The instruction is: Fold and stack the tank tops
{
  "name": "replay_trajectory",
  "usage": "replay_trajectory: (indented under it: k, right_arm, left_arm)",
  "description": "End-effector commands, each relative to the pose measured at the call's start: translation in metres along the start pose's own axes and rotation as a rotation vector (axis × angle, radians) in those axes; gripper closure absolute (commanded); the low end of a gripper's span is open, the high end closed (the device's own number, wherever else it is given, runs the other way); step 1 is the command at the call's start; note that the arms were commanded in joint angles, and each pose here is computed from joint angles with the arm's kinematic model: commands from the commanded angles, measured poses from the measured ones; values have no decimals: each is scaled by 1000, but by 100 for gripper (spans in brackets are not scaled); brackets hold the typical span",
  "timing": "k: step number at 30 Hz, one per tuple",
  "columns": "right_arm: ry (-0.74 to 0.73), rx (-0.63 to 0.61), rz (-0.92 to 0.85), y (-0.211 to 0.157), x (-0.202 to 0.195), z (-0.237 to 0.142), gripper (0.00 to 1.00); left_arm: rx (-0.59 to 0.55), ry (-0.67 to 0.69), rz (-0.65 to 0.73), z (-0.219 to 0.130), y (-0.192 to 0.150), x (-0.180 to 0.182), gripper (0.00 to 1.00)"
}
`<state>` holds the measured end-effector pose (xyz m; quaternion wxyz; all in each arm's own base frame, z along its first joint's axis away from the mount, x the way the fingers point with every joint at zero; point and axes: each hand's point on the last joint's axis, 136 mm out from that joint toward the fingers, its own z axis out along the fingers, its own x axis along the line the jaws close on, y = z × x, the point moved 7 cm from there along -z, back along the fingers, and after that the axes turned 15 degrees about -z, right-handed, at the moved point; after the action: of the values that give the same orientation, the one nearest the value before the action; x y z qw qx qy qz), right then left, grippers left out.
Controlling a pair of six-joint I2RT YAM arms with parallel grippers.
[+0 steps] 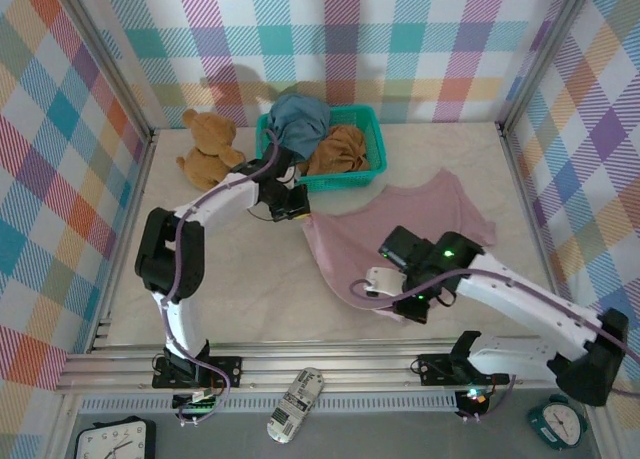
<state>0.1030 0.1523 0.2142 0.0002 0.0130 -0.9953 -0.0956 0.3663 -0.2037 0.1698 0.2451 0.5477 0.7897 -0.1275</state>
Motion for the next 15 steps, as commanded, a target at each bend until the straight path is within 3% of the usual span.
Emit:
replay_trajectory:
  k: [1, 8, 15]
  right_arm:
    - [-17, -121, -23, 39, -12, 3, 100]
    - [99, -226, -82, 115, -11, 53, 100]
    - [214, -227, -72, 148, 3, 100, 100]
  left_arm:
    - [-99, 63, 18, -23, 7, 22, 100]
    - [-159, 173, 3, -25, 29, 61, 100]
    - [-154, 274, -9, -20, 46, 95, 100]
